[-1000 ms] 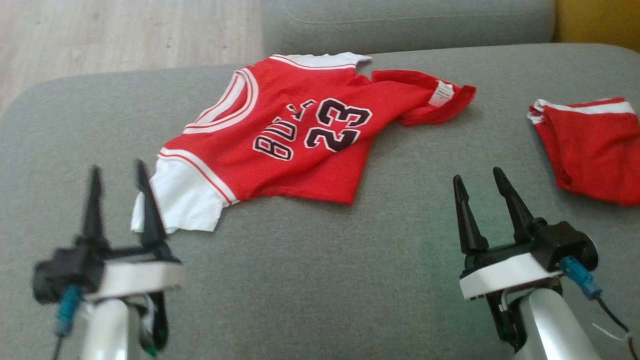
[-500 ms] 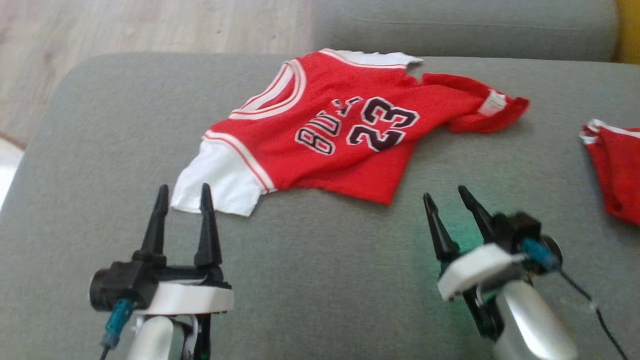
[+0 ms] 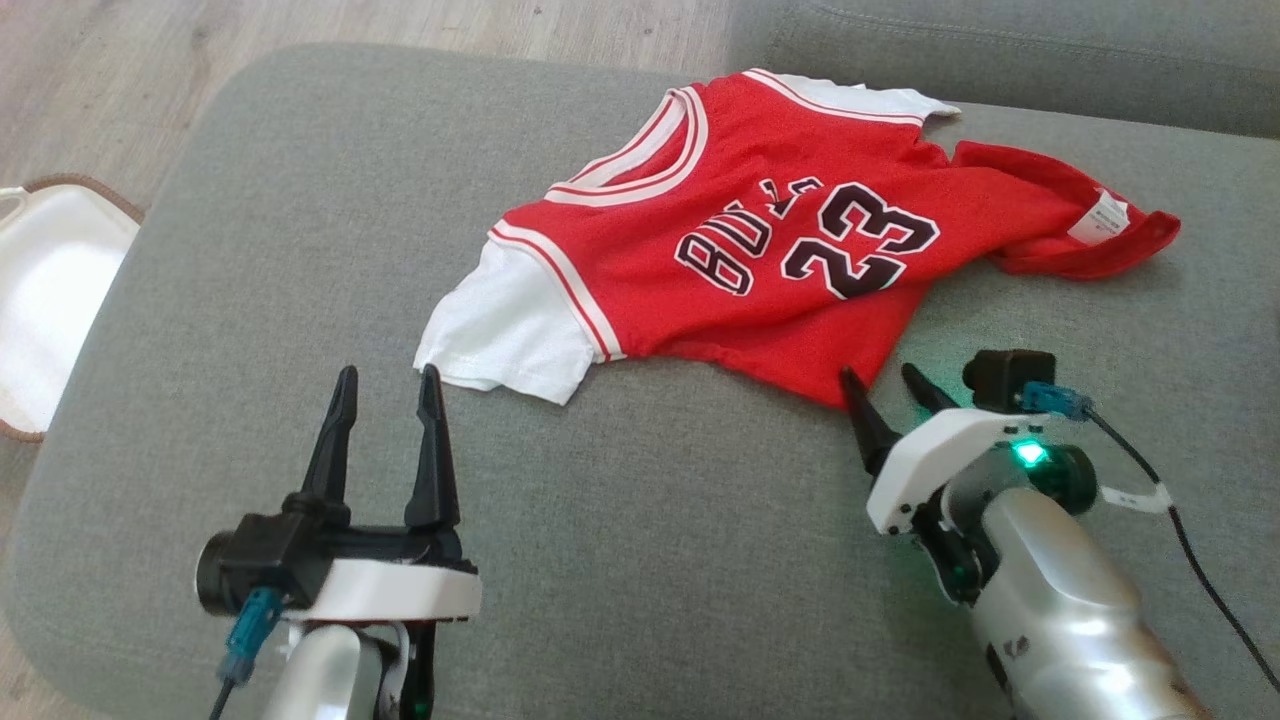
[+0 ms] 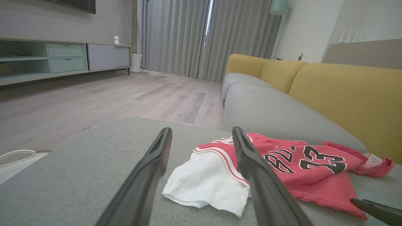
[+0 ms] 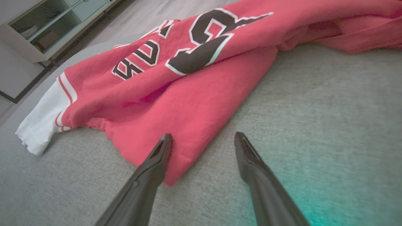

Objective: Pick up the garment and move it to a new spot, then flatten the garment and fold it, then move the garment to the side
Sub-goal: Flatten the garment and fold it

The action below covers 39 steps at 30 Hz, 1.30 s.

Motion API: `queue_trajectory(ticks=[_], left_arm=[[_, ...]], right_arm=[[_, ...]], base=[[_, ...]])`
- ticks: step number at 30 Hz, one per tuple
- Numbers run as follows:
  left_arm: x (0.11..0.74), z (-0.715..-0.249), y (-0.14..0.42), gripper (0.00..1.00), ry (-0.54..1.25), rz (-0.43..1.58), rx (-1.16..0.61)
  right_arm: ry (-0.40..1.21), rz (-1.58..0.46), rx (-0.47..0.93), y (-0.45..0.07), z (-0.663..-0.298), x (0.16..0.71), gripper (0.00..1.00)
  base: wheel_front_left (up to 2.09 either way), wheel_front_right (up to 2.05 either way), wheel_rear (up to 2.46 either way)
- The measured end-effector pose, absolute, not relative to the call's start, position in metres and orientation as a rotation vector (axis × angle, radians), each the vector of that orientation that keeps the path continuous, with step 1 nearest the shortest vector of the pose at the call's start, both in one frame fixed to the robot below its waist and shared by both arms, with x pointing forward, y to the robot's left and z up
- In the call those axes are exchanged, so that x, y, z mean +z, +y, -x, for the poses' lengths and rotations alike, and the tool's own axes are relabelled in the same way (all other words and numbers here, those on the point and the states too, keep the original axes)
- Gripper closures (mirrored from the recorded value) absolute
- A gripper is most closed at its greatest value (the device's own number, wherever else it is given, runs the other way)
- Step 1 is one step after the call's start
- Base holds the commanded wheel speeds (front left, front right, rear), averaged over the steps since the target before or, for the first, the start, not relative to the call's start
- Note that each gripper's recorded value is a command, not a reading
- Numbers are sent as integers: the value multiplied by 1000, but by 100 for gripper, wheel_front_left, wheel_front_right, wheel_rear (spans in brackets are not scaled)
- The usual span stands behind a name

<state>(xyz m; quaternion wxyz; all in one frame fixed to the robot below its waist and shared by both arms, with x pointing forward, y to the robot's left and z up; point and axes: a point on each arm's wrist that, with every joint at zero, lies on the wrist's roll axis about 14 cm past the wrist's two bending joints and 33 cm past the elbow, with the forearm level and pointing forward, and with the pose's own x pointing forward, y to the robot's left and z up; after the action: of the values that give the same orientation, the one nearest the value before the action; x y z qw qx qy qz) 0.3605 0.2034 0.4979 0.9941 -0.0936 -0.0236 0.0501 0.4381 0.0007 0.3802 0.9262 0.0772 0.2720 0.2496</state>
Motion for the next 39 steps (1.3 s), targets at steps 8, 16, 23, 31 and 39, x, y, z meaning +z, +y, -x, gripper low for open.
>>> queue_trajectory(ticks=[8, 16, 23, 31, 39], left_arm=[[496, -365, 197, 0, -40, 193, 86], [502, -373, 183, 0, -59, 202, 39], [513, -377, 170, 0, -90, 210, -5], [518, -375, 158, 0, -103, 228, -39], [510, -371, 165, 0, -81, 233, -13]], right_arm=[[512, -170, 521, 4, -444, 388, 100], [372, -200, 392, -36, -463, 412, 100], [293, -184, 262, -84, -467, 431, 100], [183, -28, 48, -176, -458, 451, 100], [103, 103, 208, -125, -480, 484, 100]], base=[[0, 0, 0], [0, 0, 0], [0, 0, 0], [0, 0, 0], [0, 0, 0]])
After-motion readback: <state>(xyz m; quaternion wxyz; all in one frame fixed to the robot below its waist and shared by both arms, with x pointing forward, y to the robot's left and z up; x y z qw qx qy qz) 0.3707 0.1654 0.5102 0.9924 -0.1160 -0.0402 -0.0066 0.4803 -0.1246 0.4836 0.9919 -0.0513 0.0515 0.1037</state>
